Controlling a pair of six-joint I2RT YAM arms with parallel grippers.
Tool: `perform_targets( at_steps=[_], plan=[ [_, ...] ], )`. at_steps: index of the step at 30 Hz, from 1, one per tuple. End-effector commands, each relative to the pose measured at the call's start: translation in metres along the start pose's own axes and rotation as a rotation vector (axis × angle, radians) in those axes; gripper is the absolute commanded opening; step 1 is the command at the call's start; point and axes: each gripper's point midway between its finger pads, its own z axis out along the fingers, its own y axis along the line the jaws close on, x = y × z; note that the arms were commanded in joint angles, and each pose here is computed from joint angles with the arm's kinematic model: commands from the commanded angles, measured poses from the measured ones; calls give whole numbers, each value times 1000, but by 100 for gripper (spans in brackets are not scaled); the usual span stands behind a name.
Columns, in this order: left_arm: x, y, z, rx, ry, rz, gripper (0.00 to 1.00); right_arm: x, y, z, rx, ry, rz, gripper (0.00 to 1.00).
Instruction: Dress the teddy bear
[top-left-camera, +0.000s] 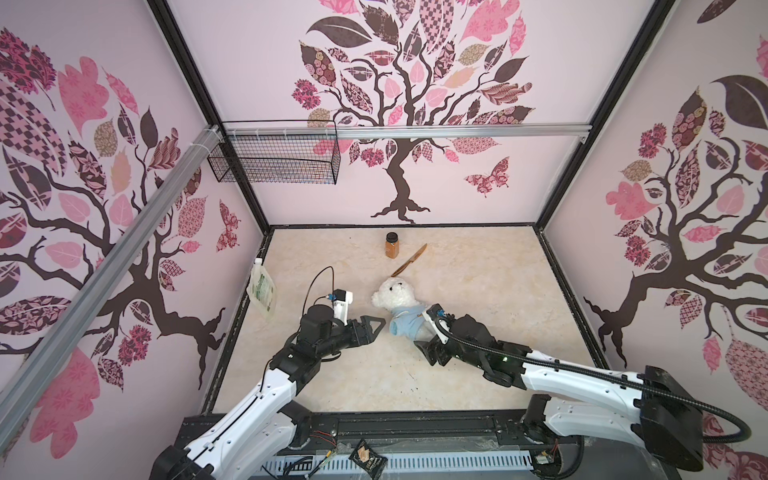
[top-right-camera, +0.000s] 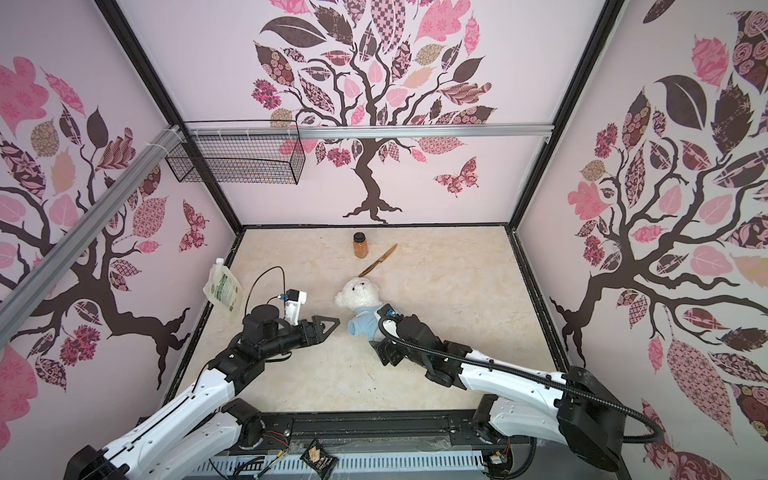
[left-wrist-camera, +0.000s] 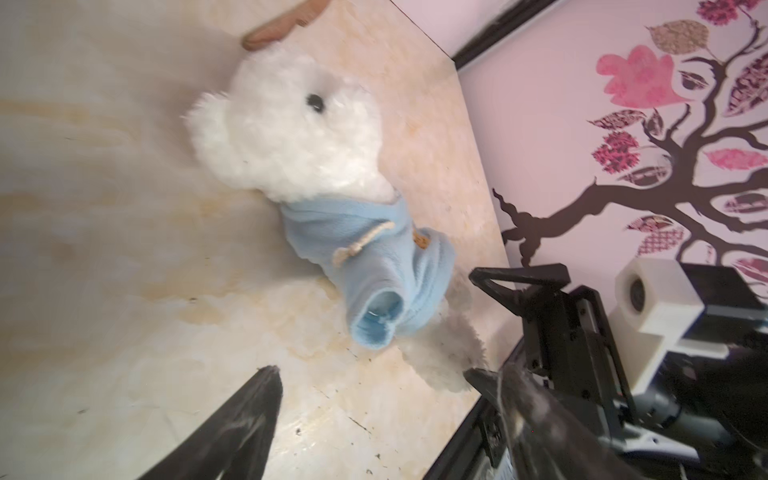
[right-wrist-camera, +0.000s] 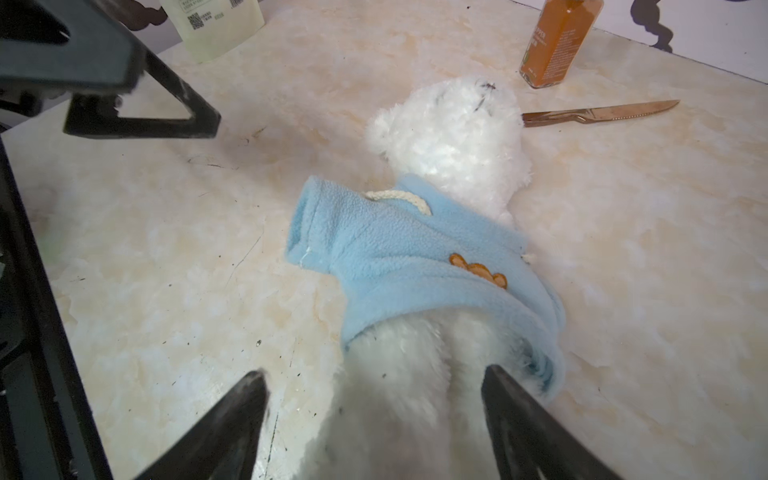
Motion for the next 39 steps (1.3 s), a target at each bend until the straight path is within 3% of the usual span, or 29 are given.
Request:
perform_targets(
  at_steps=[1,6,15,18,20,23,29,35,39],
  plan=[
    [-7,13,-5,-105,-7,27,85,3,-5,11,88,16,3,89],
    [-6,9,6,-89,45,14,85,8,-7,31,128,44,27,94],
    [-7,12,9,-95,40,15,85,27,-27,66,278,103,-72,84],
    [-9,13,8,-109,34,27,85,28,-31,72,293,86,-120,68],
    [-12,14,5,-130,25,46,84,25,-33,71,284,62,-127,51],
    [-20,14,-2,-175,12,100,82,18,-32,65,187,18,-85,38],
    [-37,-18,-17,-131,-8,368,70,2,-16,34,-34,-90,-48,11],
    [-11,-79,-27,57,13,909,59,-5,2,20,-150,-100,-23,12],
    [14,-93,-28,177,67,1124,52,-12,15,18,-231,-103,12,12]
  ],
)
